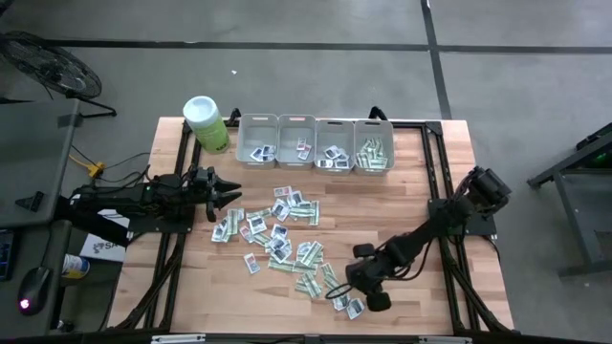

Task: Pick & Place First Aid Supplies
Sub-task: Put the towelette pack into the middle right gray bin

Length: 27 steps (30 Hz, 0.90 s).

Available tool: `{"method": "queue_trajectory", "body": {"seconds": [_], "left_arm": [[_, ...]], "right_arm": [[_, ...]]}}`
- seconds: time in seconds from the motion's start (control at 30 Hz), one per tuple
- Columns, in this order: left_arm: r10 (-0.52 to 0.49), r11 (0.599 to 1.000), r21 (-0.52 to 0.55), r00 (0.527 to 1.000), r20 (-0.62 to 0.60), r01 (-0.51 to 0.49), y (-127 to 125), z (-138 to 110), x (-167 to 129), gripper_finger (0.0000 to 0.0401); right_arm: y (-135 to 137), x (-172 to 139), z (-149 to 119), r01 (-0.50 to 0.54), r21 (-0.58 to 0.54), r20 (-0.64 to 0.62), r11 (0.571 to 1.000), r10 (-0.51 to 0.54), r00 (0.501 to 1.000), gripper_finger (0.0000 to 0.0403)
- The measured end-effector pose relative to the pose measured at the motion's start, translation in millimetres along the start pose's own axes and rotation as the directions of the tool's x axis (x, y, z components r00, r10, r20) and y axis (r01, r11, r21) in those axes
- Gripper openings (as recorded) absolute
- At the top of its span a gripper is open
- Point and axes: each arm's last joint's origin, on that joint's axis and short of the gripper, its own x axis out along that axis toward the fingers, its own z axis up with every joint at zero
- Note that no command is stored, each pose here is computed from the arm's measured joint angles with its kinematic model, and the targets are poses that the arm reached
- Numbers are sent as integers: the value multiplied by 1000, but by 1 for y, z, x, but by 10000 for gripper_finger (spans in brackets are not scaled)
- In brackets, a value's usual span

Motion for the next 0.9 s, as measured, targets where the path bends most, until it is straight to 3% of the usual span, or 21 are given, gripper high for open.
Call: {"method": "queue_trajectory", "body": {"seconds": [0.3,0.9], "left_arm": [[0,1000,0,1000,0,0,0,0,0,150],[0,1000,0,1000,0,0,0,0,0,150]], "right_arm": [[19,15,22,8,-128,-28,992,-12,1000,119],[25,30,18,-1,-67,-96,998,-6,995,119]]}}
